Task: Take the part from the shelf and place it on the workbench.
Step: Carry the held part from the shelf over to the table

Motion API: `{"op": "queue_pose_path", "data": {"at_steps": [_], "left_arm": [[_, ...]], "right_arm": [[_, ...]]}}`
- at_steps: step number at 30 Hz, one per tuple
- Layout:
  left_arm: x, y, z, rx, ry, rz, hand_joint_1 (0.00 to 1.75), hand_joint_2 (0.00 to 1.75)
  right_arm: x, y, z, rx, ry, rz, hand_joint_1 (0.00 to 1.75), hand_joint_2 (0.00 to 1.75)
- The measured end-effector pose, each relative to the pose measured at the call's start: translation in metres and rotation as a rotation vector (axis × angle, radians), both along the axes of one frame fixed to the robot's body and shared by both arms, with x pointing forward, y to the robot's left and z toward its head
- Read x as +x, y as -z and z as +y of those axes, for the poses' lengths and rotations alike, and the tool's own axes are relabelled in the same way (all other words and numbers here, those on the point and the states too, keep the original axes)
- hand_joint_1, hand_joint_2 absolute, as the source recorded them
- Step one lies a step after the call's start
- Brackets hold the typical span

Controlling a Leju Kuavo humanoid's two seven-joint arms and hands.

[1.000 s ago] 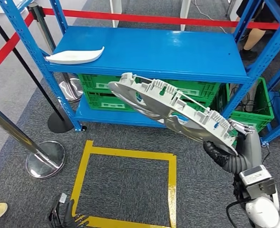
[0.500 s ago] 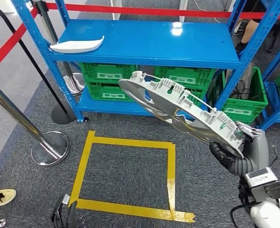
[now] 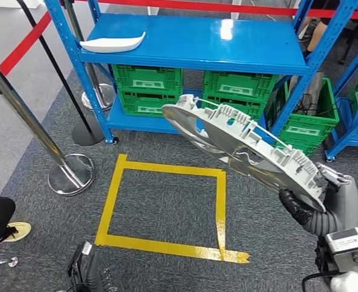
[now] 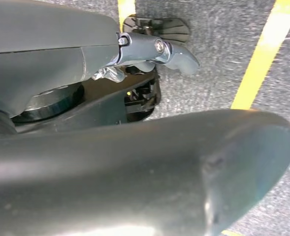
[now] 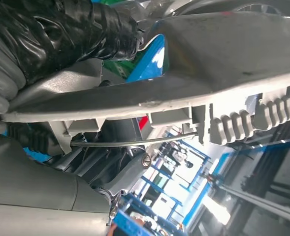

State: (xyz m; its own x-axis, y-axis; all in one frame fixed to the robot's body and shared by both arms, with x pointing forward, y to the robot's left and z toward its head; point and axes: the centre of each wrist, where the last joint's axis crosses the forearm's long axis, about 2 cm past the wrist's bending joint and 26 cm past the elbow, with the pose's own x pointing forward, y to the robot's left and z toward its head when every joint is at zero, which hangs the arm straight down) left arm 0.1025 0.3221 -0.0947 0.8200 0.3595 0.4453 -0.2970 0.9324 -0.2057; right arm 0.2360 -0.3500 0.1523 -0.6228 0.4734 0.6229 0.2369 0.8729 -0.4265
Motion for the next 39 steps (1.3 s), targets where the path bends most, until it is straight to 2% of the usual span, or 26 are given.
{"op": "queue_pose_path", "data": {"at_steps": [8,24,39], "left_arm": [[-0.001,0.001,0.001,0.015,0.036,0.003,0.00,0.00],[0.014,-0.002,0.000,0.032,0.100,-0.035,0.00,0.00],[0.011,-0.002,0.000,0.046,0.123,-0.028,0.00,0.00]], "right_arm": [[-0.006,-0.003,-0.003,-0.003,0.019,-0.014,1.75,1.75],[-0.014,-0.006,-0.008,-0.010,0.042,-0.024,1.75,1.75],[-0.017,-0.011,-0.012,-0.022,0.060,-0.046,1.75,1.75]]}}
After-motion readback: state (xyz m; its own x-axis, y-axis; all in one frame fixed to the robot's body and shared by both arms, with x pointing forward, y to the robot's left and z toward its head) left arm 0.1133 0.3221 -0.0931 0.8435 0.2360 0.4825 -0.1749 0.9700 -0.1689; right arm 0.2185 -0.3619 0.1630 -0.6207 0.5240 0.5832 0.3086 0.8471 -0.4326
